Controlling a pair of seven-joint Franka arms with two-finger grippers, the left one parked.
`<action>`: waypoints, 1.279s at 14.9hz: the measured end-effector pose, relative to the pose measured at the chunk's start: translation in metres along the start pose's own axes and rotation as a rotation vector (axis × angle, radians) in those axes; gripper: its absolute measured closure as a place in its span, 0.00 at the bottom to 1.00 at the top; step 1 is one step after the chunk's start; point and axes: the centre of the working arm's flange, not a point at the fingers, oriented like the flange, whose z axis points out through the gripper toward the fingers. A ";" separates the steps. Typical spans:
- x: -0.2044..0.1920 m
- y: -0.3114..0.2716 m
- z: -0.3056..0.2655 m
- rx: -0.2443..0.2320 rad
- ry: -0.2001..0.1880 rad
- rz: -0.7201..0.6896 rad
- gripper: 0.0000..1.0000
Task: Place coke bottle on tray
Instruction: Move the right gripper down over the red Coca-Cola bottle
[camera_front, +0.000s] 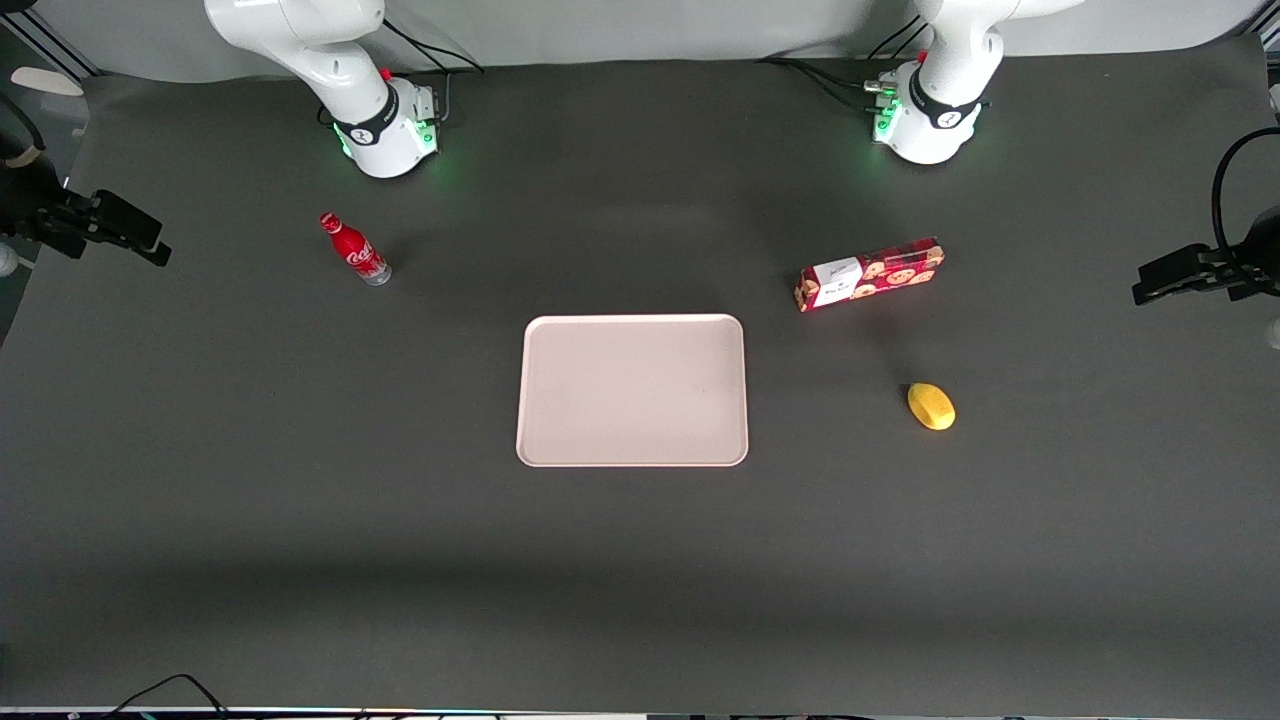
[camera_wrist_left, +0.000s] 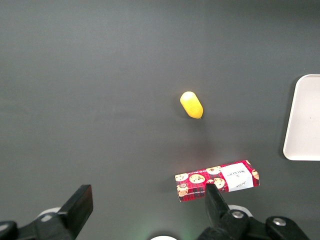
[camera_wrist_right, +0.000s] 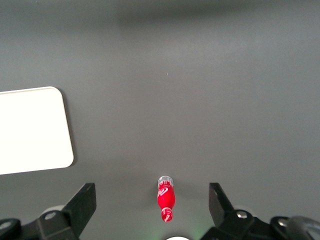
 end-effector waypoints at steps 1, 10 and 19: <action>0.003 -0.001 0.000 -0.001 -0.001 0.000 0.00; -0.023 -0.009 0.016 -0.021 -0.202 -0.024 0.00; -0.150 -0.008 0.183 0.014 -0.249 -0.056 0.00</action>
